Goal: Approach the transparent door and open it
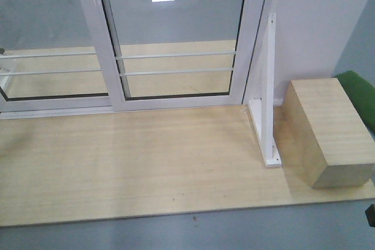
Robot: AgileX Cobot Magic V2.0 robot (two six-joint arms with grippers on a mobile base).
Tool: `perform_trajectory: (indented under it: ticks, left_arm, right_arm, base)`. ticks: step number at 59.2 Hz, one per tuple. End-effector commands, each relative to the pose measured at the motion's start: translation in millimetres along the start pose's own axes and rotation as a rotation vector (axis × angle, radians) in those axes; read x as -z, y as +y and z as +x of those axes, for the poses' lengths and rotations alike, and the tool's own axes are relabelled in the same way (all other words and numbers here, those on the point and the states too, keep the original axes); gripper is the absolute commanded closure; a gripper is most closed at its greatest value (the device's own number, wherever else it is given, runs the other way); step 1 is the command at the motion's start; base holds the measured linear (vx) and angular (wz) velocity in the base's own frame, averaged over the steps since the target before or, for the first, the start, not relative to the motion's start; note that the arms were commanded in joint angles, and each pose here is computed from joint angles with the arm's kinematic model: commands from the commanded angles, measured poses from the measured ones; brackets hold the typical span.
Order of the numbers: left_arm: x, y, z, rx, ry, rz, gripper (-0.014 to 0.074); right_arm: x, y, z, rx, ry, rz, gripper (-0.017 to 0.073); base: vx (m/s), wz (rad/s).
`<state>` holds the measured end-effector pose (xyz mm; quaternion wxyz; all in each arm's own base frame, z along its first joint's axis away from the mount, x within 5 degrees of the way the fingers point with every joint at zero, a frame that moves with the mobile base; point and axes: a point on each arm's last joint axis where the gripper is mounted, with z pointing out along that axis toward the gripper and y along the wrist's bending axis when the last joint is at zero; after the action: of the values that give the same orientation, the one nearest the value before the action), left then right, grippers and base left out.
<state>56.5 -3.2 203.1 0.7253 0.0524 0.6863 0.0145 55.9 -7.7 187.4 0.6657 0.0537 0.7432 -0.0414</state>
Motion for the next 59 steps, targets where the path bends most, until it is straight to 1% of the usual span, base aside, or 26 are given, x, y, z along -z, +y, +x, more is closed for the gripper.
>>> perform_trajectory:
  ticks: [1, 29, 59]
  left_arm:
    - [0.3, -0.5, 2.4, 0.014, -0.066, -0.001, 0.0599]
    - [0.3, -0.5, 2.4, 0.014, -0.066, -0.001, 0.0599]
    - [0.3, -0.5, 2.4, 0.014, -0.066, -0.001, 0.0599]
  right_arm:
    - [0.4, -0.1, -3.8, 0.004, -0.085, 0.003, 0.0567]
    - [0.3, -0.1, -3.5, 0.004, -0.082, 0.003, 0.0567]
    - [0.3, -0.1, -3.5, 0.004, -0.082, 0.003, 0.0567]
  base:
    - [0.63, 0.15]
    - [0.53, 0.10]
    - [0.32, 0.02]
